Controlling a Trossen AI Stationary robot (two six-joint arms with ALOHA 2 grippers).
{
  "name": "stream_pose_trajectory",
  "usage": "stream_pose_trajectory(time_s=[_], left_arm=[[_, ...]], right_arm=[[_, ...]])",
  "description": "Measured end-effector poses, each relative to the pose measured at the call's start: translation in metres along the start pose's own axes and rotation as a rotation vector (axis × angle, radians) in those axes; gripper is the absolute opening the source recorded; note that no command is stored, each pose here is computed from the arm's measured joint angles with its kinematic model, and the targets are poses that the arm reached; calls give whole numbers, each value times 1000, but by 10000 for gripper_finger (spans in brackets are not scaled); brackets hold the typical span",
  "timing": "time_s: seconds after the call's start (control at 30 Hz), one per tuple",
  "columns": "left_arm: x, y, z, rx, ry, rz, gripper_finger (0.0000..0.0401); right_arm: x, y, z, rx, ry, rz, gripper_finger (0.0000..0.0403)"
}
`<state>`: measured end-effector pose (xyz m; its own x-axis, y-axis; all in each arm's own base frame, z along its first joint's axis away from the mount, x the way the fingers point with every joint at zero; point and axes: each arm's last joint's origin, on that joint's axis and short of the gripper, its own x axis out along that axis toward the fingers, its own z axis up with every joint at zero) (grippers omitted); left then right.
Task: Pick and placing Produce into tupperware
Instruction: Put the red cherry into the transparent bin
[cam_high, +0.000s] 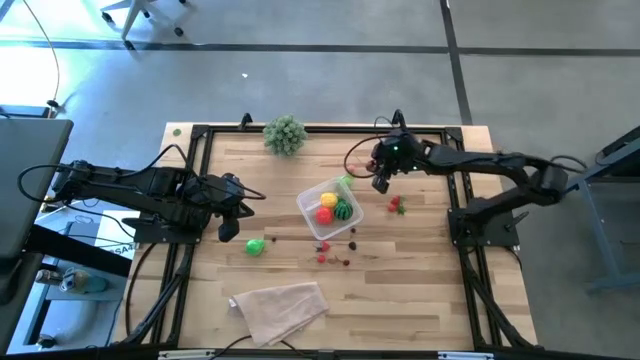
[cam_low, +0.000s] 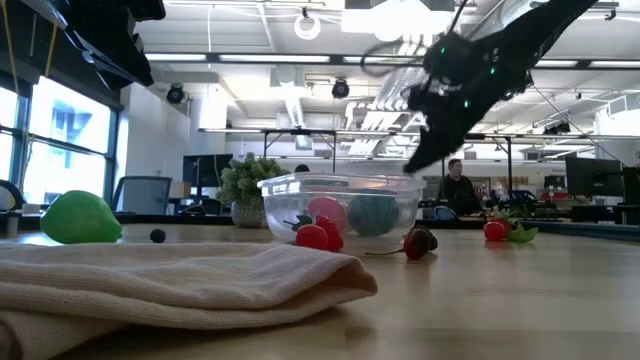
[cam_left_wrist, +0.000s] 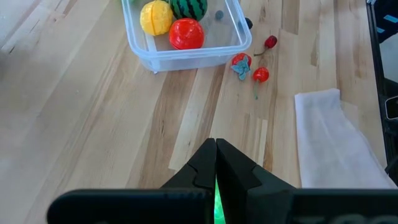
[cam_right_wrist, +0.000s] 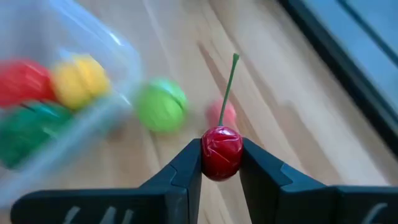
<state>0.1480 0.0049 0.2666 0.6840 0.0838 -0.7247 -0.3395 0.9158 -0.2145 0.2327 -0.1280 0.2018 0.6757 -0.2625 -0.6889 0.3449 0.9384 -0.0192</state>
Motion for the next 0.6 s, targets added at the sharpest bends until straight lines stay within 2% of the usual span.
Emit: stream_pose_trajectory(time_s=[0.17, 0.27, 0.43, 0.6], left_arm=[[0, 0, 0, 0, 1, 0, 1], [0, 0, 0, 0, 1, 0, 1], [0, 0, 0, 0, 0, 0, 1], [0, 0, 0, 0, 0, 0, 1]], right_arm=[[-19, 17, 20, 5, -197, 171, 78], [-21, 27, 26, -23, -254, 225, 78], [-12, 36, 27, -43, -258, 247, 78], [7, 43, 37, -64, -198, 269, 78]])
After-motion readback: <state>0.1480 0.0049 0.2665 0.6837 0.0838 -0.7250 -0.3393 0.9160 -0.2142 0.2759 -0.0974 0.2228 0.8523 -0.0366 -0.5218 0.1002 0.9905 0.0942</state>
